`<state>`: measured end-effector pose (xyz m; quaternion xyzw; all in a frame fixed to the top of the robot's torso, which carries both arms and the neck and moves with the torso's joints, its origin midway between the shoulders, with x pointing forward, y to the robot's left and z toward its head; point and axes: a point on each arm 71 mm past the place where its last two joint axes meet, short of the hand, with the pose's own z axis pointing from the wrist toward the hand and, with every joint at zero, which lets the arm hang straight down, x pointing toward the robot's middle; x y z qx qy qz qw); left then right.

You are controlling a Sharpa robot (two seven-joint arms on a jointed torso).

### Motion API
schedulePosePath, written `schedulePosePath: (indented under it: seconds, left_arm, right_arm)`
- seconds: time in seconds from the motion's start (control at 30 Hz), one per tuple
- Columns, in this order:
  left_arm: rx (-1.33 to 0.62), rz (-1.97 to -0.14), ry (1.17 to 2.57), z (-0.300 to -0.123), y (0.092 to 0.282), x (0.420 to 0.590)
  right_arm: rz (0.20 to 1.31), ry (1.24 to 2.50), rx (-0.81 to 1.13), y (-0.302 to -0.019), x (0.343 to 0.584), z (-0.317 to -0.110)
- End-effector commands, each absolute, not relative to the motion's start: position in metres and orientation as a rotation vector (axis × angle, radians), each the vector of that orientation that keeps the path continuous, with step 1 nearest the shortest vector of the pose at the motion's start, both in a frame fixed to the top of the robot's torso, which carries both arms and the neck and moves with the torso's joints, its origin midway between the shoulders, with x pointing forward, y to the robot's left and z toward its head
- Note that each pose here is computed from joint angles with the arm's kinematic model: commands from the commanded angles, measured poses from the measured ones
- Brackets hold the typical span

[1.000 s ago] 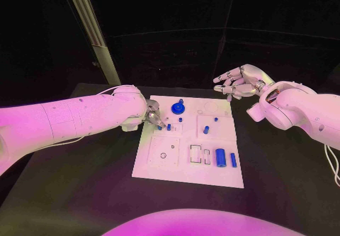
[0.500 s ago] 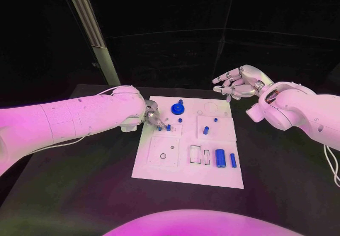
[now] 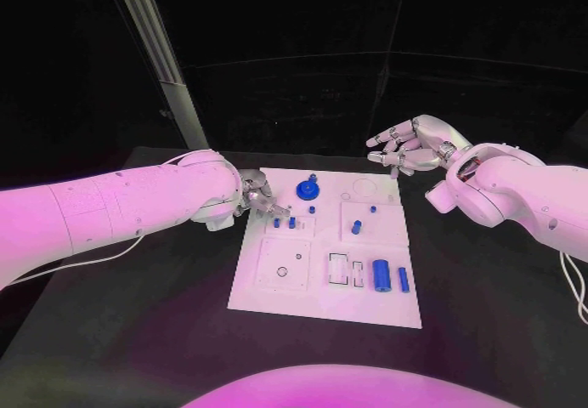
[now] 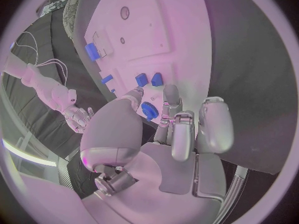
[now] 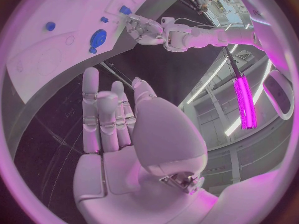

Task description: Assemble the parts on the task board

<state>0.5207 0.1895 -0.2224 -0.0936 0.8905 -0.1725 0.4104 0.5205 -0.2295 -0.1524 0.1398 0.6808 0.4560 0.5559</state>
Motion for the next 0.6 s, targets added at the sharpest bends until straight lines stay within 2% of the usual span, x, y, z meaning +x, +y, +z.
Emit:
schedulePosePath:
  seconds: [0.03, 0.27, 0.6]
  left_arm:
    - [-0.354, -0.646, 2.109, -0.211, 0.185, 0.524]
    - [-0.325, -0.873, 1.924, -0.197, 0.174, 0.529]
    - [0.076, -0.819, 1.804, -0.193, 0.137, 0.534]
  right_arm:
    - [1.08, 1.614, 0.316, -0.228, 0.52, -0.152]
    - [1.077, 1.616, 0.317, -0.229, 0.521, -0.152]
    - [1.08, 1.617, 0.314, -0.226, 0.522, -0.152]
